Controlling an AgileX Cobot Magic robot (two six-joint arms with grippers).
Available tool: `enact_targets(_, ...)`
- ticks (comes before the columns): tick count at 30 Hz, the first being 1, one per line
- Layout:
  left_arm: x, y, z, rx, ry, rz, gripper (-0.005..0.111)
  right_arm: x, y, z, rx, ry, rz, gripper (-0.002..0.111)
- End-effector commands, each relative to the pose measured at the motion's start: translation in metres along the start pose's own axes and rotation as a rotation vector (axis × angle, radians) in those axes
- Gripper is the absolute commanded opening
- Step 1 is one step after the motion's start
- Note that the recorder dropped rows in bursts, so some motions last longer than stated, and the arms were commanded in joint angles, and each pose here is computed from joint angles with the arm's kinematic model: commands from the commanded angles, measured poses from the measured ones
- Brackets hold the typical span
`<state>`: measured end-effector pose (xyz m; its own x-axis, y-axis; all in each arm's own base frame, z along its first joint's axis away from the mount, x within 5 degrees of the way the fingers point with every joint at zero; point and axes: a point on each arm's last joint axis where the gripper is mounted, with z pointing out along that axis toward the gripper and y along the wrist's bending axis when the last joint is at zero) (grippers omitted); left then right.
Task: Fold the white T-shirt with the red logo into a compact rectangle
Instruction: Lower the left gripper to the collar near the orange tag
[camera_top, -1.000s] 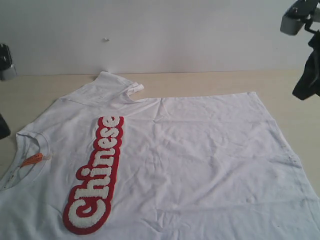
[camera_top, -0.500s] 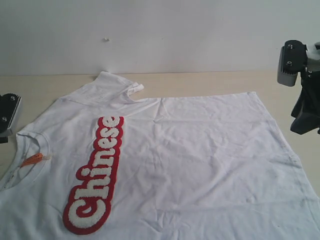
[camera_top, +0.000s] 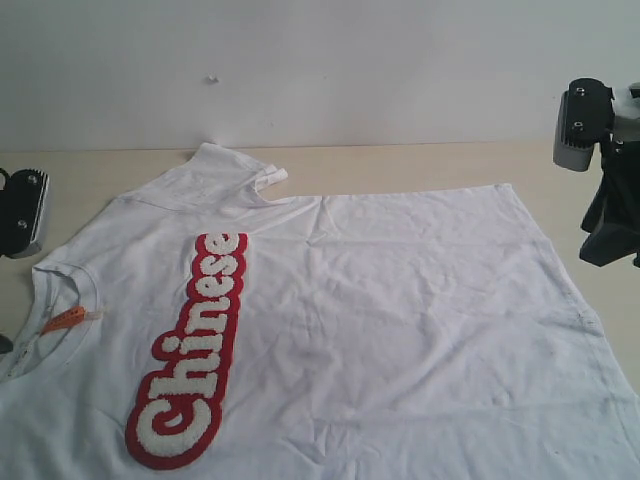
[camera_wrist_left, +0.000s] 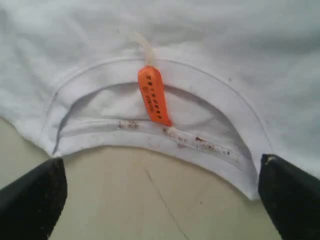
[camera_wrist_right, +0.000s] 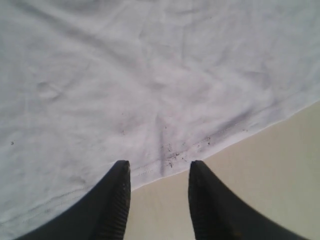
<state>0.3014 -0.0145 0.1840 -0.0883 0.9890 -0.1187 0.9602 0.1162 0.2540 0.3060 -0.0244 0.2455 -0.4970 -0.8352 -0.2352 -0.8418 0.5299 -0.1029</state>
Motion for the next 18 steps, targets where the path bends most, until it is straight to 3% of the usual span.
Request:
enact_targets(1, -0.001, 0.004, -0.008, 0.037, 0.044, 0.035, 0.105, 0.0, -0.002, 0.001, 0.014, -0.008, -0.003, 0.039)
enact_targets(7, -0.012, 0.019, 0.019, 0.192, 0.153, 0.057, 0.105, -0.002, -0.002, 0.0, 0.02, -0.029, 0.009, 0.039)
enact_targets(12, -0.008, 0.027, 0.034, 0.135, 0.123, 0.121, 0.105, -0.002, -0.004, 0.002, 0.032, -0.028, -0.038, 0.039)
enact_targets(18, -0.011, 0.024, 0.066, 0.193, 0.074, 0.125, 0.105, 0.001, -0.009, 0.027, -0.04, 0.002, -0.056, 0.039)
